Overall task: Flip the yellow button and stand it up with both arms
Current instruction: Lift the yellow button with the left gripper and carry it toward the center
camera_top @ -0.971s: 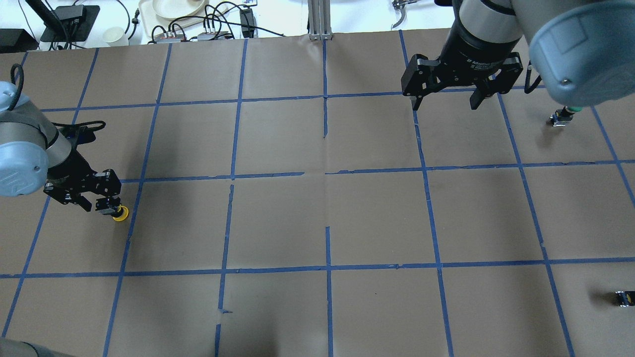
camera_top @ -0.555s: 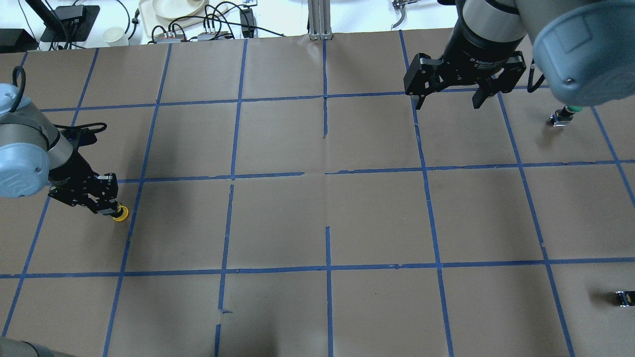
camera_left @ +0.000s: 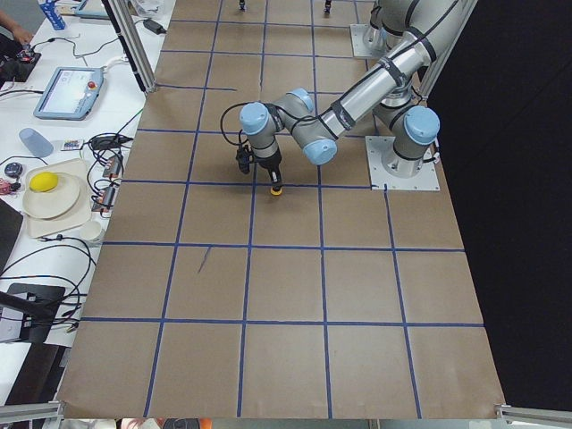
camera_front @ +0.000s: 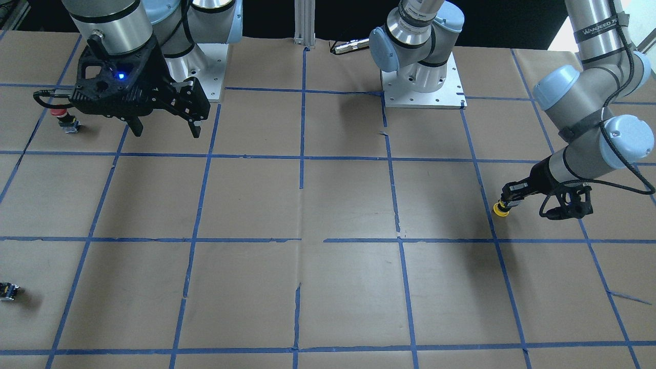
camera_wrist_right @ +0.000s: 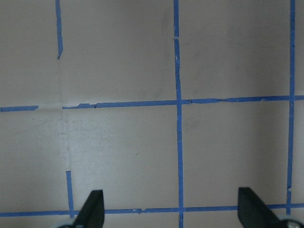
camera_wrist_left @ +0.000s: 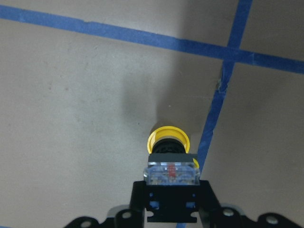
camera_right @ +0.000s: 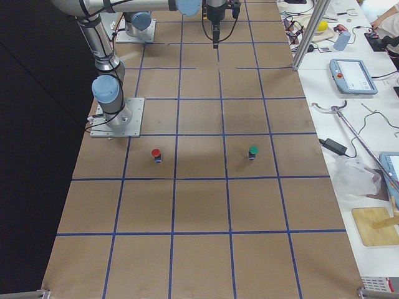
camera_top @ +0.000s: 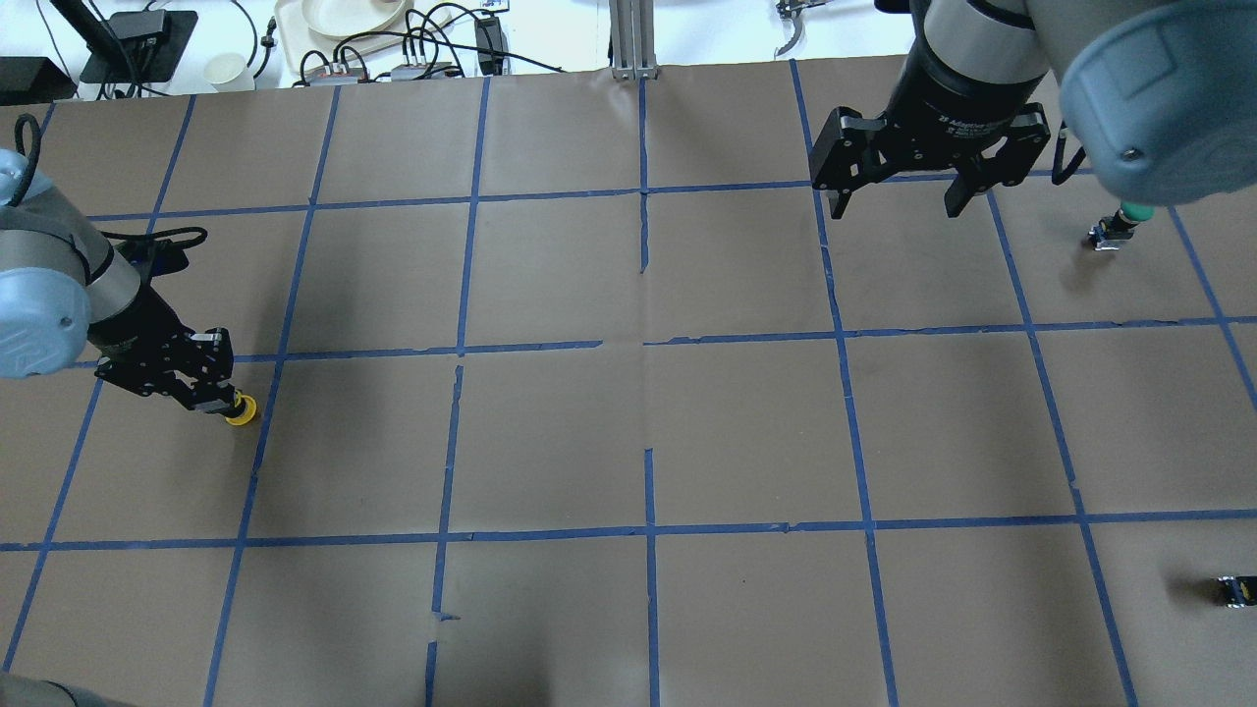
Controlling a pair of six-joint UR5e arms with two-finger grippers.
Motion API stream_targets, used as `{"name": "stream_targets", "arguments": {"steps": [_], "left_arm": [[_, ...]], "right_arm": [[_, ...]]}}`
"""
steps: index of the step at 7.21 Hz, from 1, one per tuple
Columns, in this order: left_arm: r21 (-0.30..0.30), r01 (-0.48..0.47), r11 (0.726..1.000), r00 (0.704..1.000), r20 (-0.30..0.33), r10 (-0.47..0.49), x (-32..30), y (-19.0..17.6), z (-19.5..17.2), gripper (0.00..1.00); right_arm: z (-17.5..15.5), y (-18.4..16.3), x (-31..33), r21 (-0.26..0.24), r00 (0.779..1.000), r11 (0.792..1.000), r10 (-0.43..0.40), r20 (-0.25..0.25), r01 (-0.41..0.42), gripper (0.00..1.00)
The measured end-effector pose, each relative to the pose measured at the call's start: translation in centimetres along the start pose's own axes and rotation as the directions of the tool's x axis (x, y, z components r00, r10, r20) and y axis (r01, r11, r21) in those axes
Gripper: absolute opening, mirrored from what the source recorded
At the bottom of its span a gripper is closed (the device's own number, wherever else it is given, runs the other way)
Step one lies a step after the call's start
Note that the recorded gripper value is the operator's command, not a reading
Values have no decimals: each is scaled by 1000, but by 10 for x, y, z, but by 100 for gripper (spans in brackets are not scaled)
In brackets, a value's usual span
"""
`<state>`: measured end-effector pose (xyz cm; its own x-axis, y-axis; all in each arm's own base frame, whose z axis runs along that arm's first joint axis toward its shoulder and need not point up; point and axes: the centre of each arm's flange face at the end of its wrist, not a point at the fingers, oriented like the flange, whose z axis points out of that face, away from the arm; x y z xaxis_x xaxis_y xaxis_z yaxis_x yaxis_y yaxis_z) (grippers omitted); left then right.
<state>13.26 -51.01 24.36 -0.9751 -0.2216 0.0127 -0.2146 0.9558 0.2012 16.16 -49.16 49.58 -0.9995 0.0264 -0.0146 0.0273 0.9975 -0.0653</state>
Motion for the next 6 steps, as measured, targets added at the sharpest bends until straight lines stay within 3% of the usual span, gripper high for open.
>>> {"name": "stream_targets", "arguments": {"steps": [2, 3, 4, 6], "left_arm": [[-62, 98, 993, 985, -137, -105, 44, -11, -46, 1], [-117, 140, 983, 962, -219, -164, 79, -13, -78, 1], [-186, 177, 967, 921, -316, -229, 115, -11, -104, 1], [-338, 193, 921, 776, -521, -354, 176, 0, -133, 1]], "right_arm": [[1, -1, 1, 0, 1000, 1000, 2, -1, -2, 100], [0, -1, 1, 2, 1000, 1000, 3, 0, -3, 100], [0, -1, 1, 3, 1000, 1000, 3, 0, -3, 100], [0, -2, 3, 1, 1000, 1000, 6, -1, -6, 100]]}}
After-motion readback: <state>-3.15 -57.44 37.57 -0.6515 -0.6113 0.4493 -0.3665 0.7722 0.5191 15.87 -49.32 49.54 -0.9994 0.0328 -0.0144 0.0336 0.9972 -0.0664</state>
